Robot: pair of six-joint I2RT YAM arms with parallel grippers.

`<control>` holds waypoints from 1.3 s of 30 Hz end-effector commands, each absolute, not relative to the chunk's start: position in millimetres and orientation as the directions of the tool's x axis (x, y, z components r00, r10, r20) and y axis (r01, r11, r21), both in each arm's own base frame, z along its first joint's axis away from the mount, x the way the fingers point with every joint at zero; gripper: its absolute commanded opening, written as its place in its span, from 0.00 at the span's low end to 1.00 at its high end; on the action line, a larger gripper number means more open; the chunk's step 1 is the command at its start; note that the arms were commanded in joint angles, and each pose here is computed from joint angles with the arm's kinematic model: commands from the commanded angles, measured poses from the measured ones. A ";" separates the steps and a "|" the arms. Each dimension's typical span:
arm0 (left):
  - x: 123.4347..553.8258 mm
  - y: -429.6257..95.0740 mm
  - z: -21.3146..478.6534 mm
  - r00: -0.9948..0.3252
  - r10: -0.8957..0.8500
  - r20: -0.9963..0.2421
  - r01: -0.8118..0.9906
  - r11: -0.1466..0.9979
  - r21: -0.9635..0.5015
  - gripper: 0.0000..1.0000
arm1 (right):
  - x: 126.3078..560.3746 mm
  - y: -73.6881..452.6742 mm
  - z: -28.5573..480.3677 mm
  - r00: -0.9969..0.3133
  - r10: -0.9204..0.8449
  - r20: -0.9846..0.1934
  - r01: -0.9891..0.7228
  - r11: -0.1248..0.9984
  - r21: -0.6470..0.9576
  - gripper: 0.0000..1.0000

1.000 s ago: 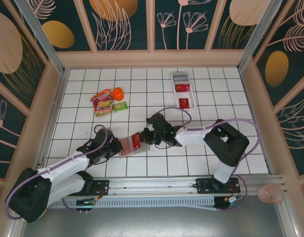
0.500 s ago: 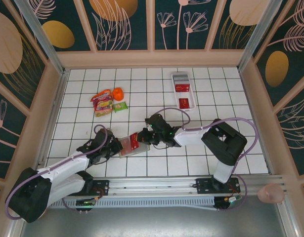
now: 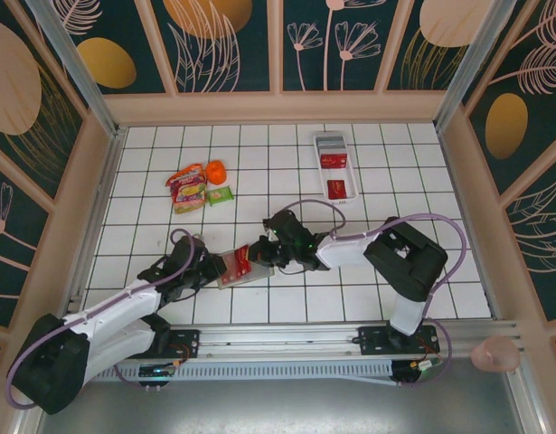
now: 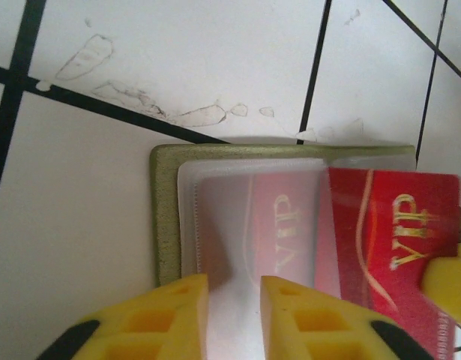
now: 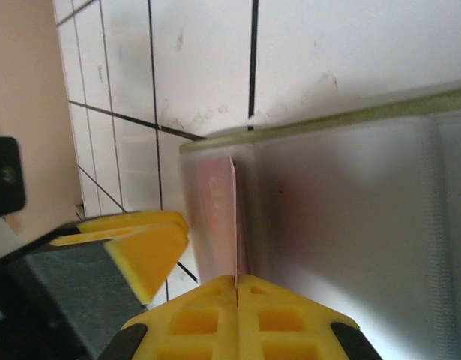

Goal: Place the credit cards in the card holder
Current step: Insert the credit card into the card slot.

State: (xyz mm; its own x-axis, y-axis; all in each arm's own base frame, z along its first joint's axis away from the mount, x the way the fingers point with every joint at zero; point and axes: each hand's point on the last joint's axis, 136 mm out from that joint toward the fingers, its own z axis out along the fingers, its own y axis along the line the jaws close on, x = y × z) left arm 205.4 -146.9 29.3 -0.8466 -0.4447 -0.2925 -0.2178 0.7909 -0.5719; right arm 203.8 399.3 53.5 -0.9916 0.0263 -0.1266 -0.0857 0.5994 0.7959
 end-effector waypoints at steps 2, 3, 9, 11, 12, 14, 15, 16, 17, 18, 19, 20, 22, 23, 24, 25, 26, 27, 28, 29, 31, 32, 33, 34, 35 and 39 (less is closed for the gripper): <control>202.5 -142.9 30.2 -0.845 -0.447 -0.293 -0.225 0.795 -0.563 0.33 | 190.2 402.8 39.0 -0.997 -0.016 -0.079 -0.072 0.610 0.789 0.00; 202.3 -141.2 30.4 -0.843 -0.447 -0.297 -0.227 0.799 -0.557 0.33 | 188.7 403.9 38.1 -0.997 -0.023 -0.075 -0.074 0.608 0.791 0.00; 198.9 -124.2 26.5 -0.817 -0.481 -0.317 -0.283 0.814 -0.508 0.25 | 184.0 406.7 35.6 -0.996 -0.048 -0.069 -0.084 0.610 0.788 0.00; 197.2 -121.7 23.4 -0.817 -0.482 -0.318 -0.289 0.818 -0.498 0.25 | 182.5 407.8 36.0 -0.996 -0.056 -0.064 -0.085 0.605 0.792 0.00; 195.9 -120.0 20.7 -0.817 -0.482 -0.316 -0.295 0.821 -0.490 0.25 | 182.1 409.1 37.0 -0.996 -0.062 -0.065 -0.089 0.601 0.794 0.00; 193.0 -118.0 14.3 -0.821 -0.480 -0.308 -0.303 0.825 -0.477 0.25 | 181.7 410.7 37.1 -0.996 -0.070 -0.064 -0.093 0.600 0.795 0.00; 191.6 -118.4 11.3 -0.826 -0.477 -0.301 -0.304 0.826 -0.475 0.24 | 181.8 411.5 36.4 -0.995 -0.075 -0.064 -0.097 0.602 0.793 0.00; 191.0 -120.5 9.6 -0.830 -0.474 -0.292 -0.302 0.824 -0.480 0.23 | 181.4 412.2 35.9 -0.995 -0.080 -0.066 -0.101 0.604 0.791 0.00; 190.3 -122.7 8.2 -0.836 -0.471 -0.283 -0.298 0.821 -0.486 0.21 | 180.6 414.1 35.9 -0.994 -0.088 -0.069 -0.109 0.605 0.789 0.00; 190.6 -125.6 8.3 -0.840 -0.466 -0.277 -0.291 0.819 -0.495 0.20 | 179.8 414.9 34.8 -0.993 -0.096 -0.070 -0.115 0.611 0.784 0.00; 190.9 -128.0 8.6 -0.844 -0.462 -0.274 -0.284 0.816 -0.503 0.19 | 180.0 416.7 34.9 -0.992 -0.101 -0.073 -0.120 0.616 0.779 0.00; 191.4 -129.9 9.3 -0.846 -0.460 -0.271 -0.279 0.814 -0.510 0.19 | 179.8 418.1 34.6 -0.992 -0.105 -0.075 -0.124 0.619 0.776 0.00; 191.8 -131.3 9.4 -0.845 -0.460 -0.271 -0.274 0.810 -0.519 0.17 | 179.4 421.7 35.2 -0.990 -0.113 -0.080 -0.134 0.623 0.771 0.00; 191.1 -131.1 8.0 -0.846 -0.460 -0.269 -0.275 0.809 -0.519 0.16 | 179.7 422.5 34.7 -0.991 -0.112 -0.079 -0.132 0.627 0.767 0.00; 191.3 -132.5 8.2 -0.847 -0.459 -0.268 -0.271 0.806 -0.526 0.15 | 179.3 423.2 33.3 -0.991 -0.110 -0.078 -0.130 0.633 0.763 0.00; 190.7 -134.3 7.8 -0.850 -0.456 -0.264 -0.265 0.802 -0.534 0.13 | 178.9 424.6 33.1 -0.991 -0.109 -0.076 -0.128 0.636 0.761 0.00; 190.5 -135.7 7.7 -0.851 -0.455 -0.261 -0.262 0.799 -0.541 0.13 | 178.5 425.5 32.2 -0.992 -0.105 -0.071 -0.122 0.639 0.759 0.00; 190.1 -136.4 7.2 -0.852 -0.456 -0.257 -0.262 0.797 -0.544 0.13 | 177.4 426.1 30.1 -0.992 -0.104 -0.066 -0.118 0.645 0.755 0.04; 189.9 -137.3 6.8 -0.854 -0.455 -0.254 -0.260 0.795 -0.548 0.11 | 176.6 427.3 28.9 -0.993 -0.104 -0.061 -0.114 0.651 0.750 0.07; 190.0 -138.2 7.0 -0.855 -0.453 -0.252 -0.258 0.793 -0.552 0.10 | 175.9 427.6 27.5 -0.993 -0.101 -0.056 -0.109 0.659 0.744 0.10; 189.2 -140.1 6.9 -0.859 -0.450 -0.245 -0.255 0.790 -0.558 0.09 | 173.3 427.9 25.4 -0.994 -0.096 -0.048 -0.100 0.671 0.734 0.14; 189.1 -141.3 7.4 -0.859 -0.451 -0.241 -0.254 0.786 -0.563 0.09 | 172.8 427.3 25.4 -0.995 -0.091 -0.047 -0.096 0.676 0.731 0.17; 188.9 -142.4 8.0 -0.861 -0.448 -0.240 -0.250 0.784 -0.568 0.09 | 172.3 426.7 25.8 -0.995 -0.087 -0.047 -0.094 0.680 0.727 0.22; 188.7 -143.6 8.7 -0.863 -0.447 -0.237 -0.247 0.781 -0.574 0.09 | 172.6 426.2 27.2 -0.995 -0.084 -0.052 -0.096 0.687 0.720 0.28; 188.5 -144.5 9.3 -0.863 -0.447 -0.235 -0.245 0.777 -0.579 0.09 | 172.5 425.8 28.2 -0.995 -0.084 -0.057 -0.100 0.695 0.712 0.31; 187.0 -147.8 10.5 -0.865 -0.448 -0.227 -0.236 0.762 -0.603 0.08 | 172.0 425.3 36.3 -0.993 -0.084 -0.087 -0.121 0.714 0.689 0.36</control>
State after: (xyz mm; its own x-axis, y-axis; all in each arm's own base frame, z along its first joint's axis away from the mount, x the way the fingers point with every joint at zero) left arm 198.5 -133.4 12.7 -0.8311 -0.4707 -0.2963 -0.2553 0.7961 -0.5487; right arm 180.2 431.4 37.7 -0.9927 -0.0784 -0.0913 -0.1203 0.6655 0.7366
